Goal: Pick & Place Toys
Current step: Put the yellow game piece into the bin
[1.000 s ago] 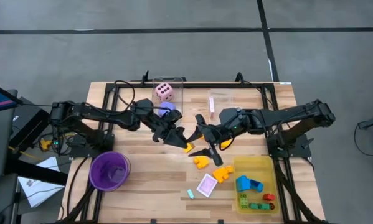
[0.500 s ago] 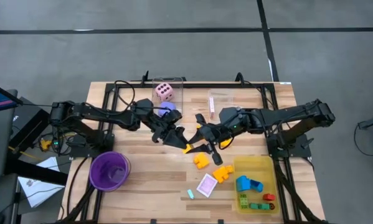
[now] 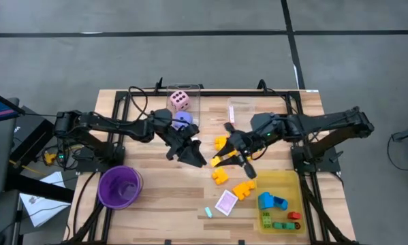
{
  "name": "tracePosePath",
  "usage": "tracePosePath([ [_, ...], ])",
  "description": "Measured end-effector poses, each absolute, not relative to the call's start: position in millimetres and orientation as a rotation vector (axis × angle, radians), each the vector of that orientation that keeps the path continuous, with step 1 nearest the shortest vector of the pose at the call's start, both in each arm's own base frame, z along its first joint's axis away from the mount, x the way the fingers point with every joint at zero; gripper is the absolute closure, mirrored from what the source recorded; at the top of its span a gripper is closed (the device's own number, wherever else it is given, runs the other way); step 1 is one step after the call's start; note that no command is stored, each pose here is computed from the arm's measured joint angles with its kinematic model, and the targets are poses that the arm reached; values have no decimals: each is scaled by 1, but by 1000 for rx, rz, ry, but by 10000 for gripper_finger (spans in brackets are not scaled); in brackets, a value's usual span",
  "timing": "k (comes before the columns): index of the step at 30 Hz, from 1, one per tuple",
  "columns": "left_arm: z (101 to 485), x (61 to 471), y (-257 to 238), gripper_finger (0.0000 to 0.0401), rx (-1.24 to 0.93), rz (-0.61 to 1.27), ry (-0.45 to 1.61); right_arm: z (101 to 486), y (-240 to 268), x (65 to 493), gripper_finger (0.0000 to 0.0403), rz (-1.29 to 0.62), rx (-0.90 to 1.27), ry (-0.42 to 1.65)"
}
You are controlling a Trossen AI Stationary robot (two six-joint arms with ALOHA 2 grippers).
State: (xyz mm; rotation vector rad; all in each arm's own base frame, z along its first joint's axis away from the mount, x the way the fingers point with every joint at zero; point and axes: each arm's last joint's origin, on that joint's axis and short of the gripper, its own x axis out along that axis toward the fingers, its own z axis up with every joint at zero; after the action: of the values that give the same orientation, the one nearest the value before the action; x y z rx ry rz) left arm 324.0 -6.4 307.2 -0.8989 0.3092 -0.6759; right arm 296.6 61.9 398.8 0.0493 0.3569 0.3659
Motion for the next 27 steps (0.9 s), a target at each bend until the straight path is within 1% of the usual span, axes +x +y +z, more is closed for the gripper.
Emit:
tracePosePath([
  [3, 303, 324, -6, 229, -848, -661, 326, 403, 62, 281, 315, 364, 89, 407],
  [8, 301, 325, -5, 229, -773, -629, 292, 405, 64, 255, 315, 357, 155, 519],
  [14, 301, 326, -4, 229, -671, -562, 227, 397, 71, 222, 315, 290, 205, 734],
  [17, 301, 327, -2, 229, -626, -519, 198, 395, 75, 207, 315, 258, 227, 810],
  [24, 297, 329, 2, 229, -472, -362, 162, 395, 89, 184, 315, 198, 323, 876],
  [27, 294, 327, 4, 229, -398, -276, 182, 388, 96, 174, 315, 175, 369, 903],
])
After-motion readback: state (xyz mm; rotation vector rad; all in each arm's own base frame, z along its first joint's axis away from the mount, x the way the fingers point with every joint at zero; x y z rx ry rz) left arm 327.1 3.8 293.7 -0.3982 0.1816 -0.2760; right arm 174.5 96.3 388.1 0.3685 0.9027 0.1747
